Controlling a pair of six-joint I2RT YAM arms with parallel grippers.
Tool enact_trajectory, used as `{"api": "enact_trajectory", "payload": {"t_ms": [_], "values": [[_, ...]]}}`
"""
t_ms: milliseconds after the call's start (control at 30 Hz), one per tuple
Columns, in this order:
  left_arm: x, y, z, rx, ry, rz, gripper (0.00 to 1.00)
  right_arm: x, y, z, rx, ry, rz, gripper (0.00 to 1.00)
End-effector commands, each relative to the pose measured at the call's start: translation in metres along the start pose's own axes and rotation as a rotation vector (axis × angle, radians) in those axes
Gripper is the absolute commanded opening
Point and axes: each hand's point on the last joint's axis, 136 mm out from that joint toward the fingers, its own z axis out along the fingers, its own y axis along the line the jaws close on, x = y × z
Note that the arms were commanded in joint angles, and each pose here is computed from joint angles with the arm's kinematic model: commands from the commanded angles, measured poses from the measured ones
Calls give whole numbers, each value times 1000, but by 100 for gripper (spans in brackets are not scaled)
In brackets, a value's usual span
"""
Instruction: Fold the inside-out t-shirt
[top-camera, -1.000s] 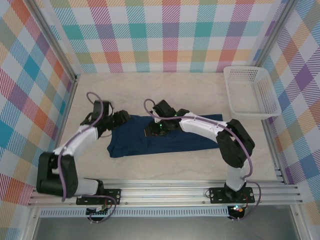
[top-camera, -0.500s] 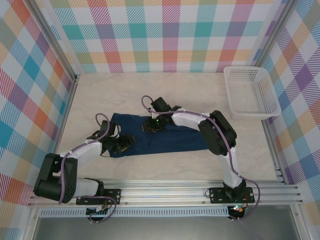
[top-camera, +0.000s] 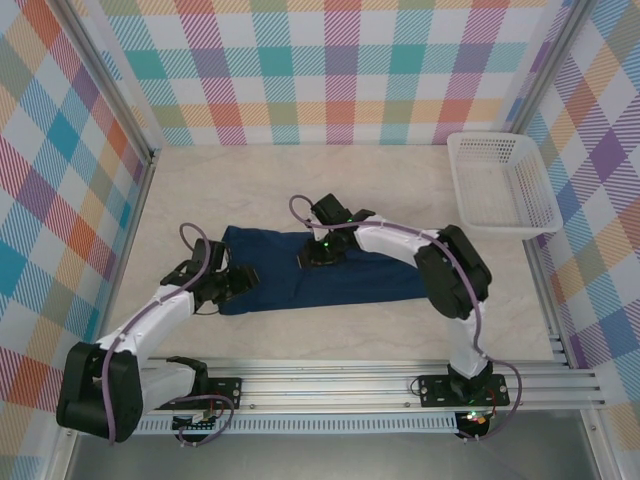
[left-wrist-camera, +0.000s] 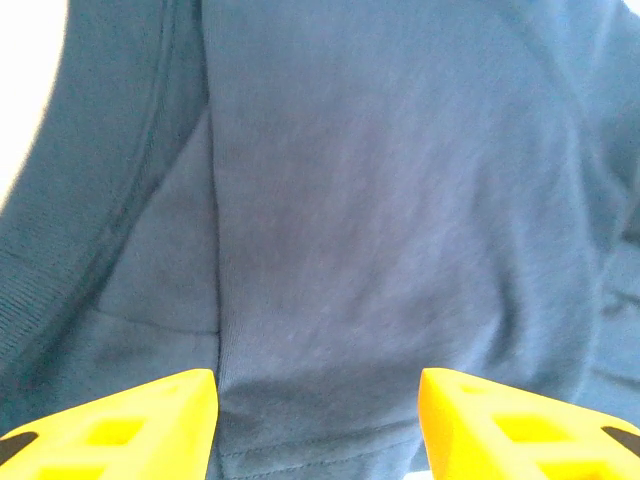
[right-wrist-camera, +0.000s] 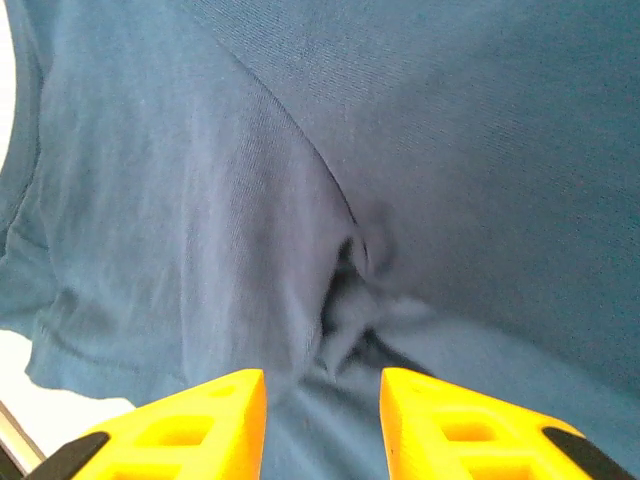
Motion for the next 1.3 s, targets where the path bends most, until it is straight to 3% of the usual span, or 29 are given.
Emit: {"api": "enact_trajectory", "payload": {"t_ms": [0, 133, 367, 500, 700, 1000, 1267], "values": [[-24, -1, -16, -40, -86, 23, 56, 2, -13, -42, 79, -49, -77, 37], [-51, 0, -11, -84, -139, 21, 66, 4, -33, -65, 145, -87, -75, 41], [-91, 16, 22, -180, -82, 28, 78, 0, -18, -57, 44, -94, -73, 51], [-85, 28, 43, -229, 16, 57, 84, 2, -16, -59, 35, -97, -107, 59], [-74, 34, 55, -236, 109, 85, 94, 8, -12, -59, -13, -107, -109, 61], [-52, 28, 70, -187, 244, 138, 95, 15, -18, -54, -50, -95, -80, 61], [-30, 19, 80, -190, 298, 207, 78, 16, -22, -54, -54, -94, -56, 61]]}}
